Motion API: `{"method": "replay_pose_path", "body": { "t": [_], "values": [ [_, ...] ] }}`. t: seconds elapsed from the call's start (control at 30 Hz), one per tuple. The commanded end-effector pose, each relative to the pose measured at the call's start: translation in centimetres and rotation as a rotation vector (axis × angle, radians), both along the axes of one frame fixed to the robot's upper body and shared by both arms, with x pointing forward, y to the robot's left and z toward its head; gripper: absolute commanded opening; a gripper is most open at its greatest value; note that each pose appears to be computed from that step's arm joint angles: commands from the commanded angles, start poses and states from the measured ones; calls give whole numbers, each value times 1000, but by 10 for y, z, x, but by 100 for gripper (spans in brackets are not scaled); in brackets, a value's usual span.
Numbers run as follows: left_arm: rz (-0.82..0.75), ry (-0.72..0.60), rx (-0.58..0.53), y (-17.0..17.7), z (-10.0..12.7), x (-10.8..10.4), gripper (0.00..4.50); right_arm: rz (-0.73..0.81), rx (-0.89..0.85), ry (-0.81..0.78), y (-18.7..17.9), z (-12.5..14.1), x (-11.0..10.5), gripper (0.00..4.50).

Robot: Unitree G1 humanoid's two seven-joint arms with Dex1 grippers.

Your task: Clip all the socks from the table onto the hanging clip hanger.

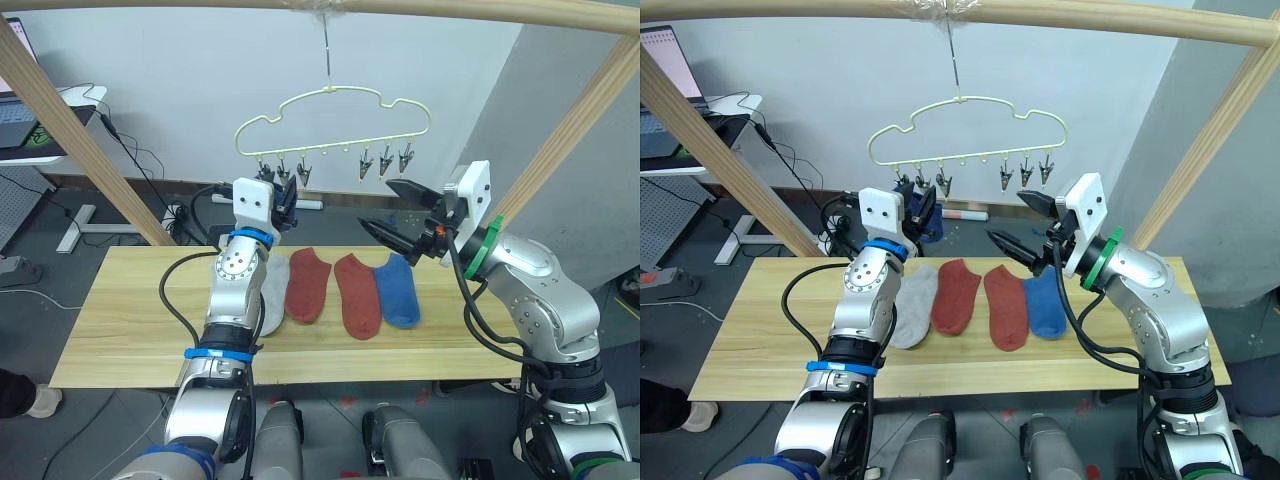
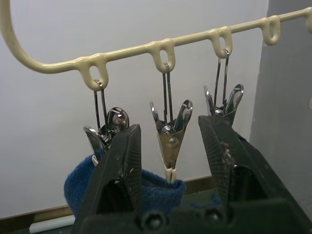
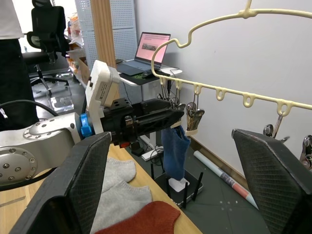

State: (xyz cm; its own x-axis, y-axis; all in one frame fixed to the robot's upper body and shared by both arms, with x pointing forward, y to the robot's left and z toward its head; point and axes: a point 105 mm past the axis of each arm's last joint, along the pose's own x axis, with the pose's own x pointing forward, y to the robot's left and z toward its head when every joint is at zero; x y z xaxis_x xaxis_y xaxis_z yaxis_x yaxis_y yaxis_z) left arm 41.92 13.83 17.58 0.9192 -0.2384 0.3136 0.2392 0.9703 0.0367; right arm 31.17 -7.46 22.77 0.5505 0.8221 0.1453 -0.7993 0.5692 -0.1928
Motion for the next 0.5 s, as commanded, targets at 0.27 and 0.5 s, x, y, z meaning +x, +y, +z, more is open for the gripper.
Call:
{"method": "replay_pose_path", "body": {
  "t": [0.27,0.5],
  "values": [
    [3,-94,9,-1,25,2,205,16,16,-69,1,17,-7,419],
    [4,-100,13,-2,26,3,205,18,16,-71,2,17,-7,419]
  ]
}}
